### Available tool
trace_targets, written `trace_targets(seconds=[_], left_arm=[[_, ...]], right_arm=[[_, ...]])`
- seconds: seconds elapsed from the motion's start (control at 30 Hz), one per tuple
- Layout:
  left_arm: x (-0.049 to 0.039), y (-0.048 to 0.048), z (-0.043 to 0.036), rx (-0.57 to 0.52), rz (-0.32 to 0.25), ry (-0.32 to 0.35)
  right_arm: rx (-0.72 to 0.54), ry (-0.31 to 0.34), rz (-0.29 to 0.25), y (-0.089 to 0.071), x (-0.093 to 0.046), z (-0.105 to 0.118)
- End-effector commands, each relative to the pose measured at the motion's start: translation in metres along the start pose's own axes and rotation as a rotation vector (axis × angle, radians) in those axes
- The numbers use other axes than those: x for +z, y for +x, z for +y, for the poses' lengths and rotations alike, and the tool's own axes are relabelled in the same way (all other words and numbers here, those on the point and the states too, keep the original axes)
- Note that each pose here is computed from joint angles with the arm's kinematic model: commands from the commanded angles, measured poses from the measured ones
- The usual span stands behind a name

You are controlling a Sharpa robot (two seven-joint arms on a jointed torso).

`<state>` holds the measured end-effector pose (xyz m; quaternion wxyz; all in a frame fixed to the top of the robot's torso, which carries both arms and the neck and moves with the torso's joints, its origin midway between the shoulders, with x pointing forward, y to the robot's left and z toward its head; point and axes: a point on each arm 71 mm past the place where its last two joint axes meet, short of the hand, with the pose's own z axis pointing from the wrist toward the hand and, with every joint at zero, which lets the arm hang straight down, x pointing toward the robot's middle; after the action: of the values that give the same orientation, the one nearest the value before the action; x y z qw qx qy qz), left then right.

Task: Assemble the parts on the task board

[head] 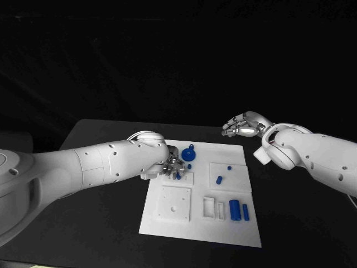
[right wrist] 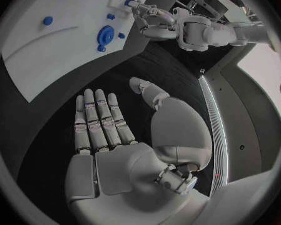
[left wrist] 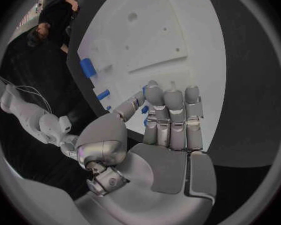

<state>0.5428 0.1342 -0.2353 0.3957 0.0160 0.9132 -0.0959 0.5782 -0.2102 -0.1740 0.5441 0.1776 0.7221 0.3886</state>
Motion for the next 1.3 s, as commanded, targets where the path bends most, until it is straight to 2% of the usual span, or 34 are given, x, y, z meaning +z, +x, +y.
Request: trace_targets(seconds=[0.03, 0.7, 1.1, 1.3], left_arm=[[0.0001, 0.0010, -0.0033, -0.004, 0.006, 0.016], [-0.0007, 0.0026, -0.0017, 0.003, 0.020, 0.013], [-0.0025, 0.0067, -0.0055, -0.020, 0.036, 0.037], [-0.0024, 0.0062, -0.0032, -0.028, 0.030, 0.034]], right_arm=[[0.002, -0.009, 0.014, 0.0013, -0.0001, 0.0011], [0.001, -0.009, 0.013, 0.0006, -0.0008, 0.0006], [0.001, -0.007, 0.012, -0.0002, -0.0011, -0.0002], [0.001, -0.007, 0.012, -0.0003, -0.0012, -0.0004]])
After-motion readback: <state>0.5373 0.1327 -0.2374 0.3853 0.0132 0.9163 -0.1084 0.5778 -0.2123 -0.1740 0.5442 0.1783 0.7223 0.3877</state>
